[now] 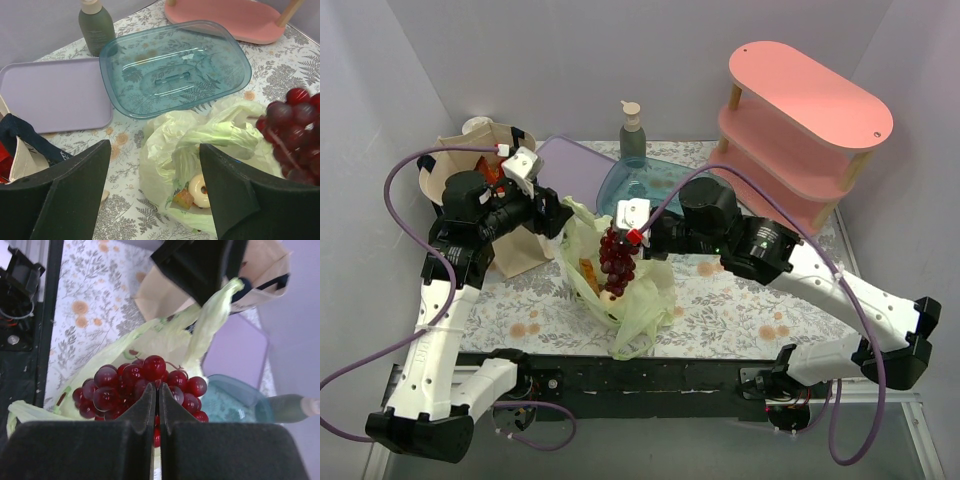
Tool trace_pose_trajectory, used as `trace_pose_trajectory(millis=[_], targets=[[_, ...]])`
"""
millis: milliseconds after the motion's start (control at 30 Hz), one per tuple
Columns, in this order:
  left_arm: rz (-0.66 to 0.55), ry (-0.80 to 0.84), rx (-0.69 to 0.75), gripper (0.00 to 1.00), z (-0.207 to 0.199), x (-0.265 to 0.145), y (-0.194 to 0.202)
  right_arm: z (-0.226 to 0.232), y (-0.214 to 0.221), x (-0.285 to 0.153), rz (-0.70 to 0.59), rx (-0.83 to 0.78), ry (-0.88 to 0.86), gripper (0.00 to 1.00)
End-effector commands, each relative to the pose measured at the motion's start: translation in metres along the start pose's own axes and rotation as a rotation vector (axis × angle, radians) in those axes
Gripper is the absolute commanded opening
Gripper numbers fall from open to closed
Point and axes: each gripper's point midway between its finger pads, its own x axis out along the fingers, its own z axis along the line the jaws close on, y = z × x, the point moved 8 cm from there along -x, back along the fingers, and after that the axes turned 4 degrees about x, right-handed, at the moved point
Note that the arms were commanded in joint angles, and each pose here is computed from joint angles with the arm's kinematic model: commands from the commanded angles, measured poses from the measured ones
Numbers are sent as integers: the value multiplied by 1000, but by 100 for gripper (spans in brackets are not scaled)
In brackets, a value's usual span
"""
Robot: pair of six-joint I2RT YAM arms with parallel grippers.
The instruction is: Untie the knot of the grocery bags and take out the mixed food
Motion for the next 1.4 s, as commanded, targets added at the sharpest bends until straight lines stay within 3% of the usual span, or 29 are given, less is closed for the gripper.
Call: trace_pose_trajectory(millis=[0,233,433,800,1367], targets=[[-2,-29,-8,71,3,-3,1,-27,-66,-44,-207,-121,177,1],[39,-8,-34,72,3,-1,20,-95,-95,-74,-282,-181,570,1],[50,-3,-61,72,5,-3,26,-168,-62,-81,-199,-111,773,1],[58,-21,-83,72,12,-8,24,-235,36,-10,34,100,794,1],[81,1,-122,72,19,-1,32,-248,176,106,262,362,621,1]])
